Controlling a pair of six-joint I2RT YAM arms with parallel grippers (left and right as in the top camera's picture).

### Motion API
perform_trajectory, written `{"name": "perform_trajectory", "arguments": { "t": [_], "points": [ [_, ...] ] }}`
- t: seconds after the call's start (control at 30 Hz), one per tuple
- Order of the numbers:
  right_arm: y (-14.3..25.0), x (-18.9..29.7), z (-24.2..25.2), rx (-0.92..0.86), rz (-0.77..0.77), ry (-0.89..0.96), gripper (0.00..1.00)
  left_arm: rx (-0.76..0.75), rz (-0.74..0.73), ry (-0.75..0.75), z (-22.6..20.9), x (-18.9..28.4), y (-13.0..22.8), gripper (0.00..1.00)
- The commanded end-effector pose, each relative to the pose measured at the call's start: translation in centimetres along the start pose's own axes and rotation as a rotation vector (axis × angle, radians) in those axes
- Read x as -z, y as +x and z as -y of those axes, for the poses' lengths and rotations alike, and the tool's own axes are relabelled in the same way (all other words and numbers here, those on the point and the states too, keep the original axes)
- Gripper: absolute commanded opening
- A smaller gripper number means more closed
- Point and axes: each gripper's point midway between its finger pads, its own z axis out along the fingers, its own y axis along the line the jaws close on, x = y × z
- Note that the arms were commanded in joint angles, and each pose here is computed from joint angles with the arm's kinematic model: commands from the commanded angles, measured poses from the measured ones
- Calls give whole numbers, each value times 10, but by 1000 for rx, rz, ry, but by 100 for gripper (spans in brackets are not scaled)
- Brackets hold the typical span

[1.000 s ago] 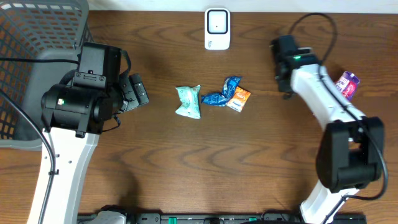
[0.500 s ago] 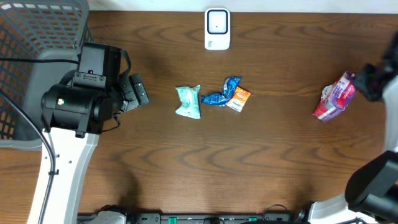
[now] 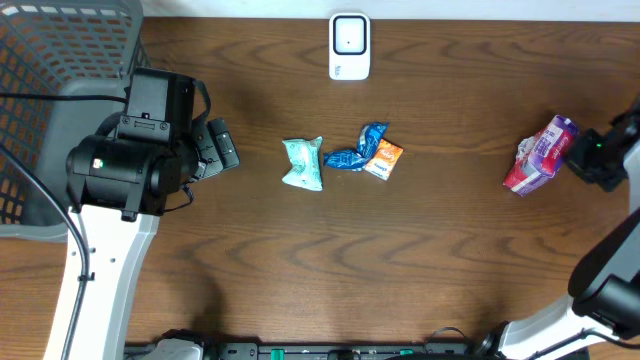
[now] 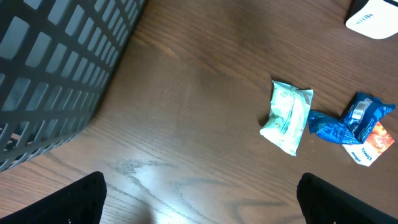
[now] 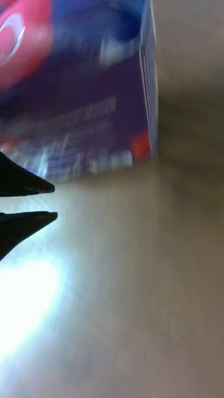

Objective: Scan the item barcode
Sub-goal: 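Lift the purple pack and carry it to the right side, then lower the purple pack onto the table at the back right and release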

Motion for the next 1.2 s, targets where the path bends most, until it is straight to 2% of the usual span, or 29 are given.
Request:
{"name": "perform_trajectory", "arguments": {
  "t": [0.0, 0.1, 0.23, 0.53, 0.7, 0.8, 0.97, 1.17],
  "points": [
    [10, -4, -39, 65, -35, -149, 7, -1, 18, -11, -4, 4, -3, 98],
    [4, -2, -63, 124, 3, -215, 10, -1, 18, -11, -4, 4, -3, 98],
    [8, 10, -113, 274, 23, -430, 16, -1, 18, -11, -4, 4, -3, 98],
    [30, 12, -130, 311, -39, -454, 12, -1, 18, -11, -4, 4, -3, 98],
    [69, 16, -152, 491, -123, -520, 1, -1, 18, -11, -4, 4, -3, 98],
    [92, 10, -153, 578, -179, -453, 1, -1, 17, -11, -4, 4, -2, 98],
    [115, -7, -132, 564, -253, -202, 1, -1, 18, -11, -4, 4, -3, 98],
    [130, -18, -136, 553, -295, -151, 1, -1, 18, -11, -4, 4, -3, 98]
  ]
}}
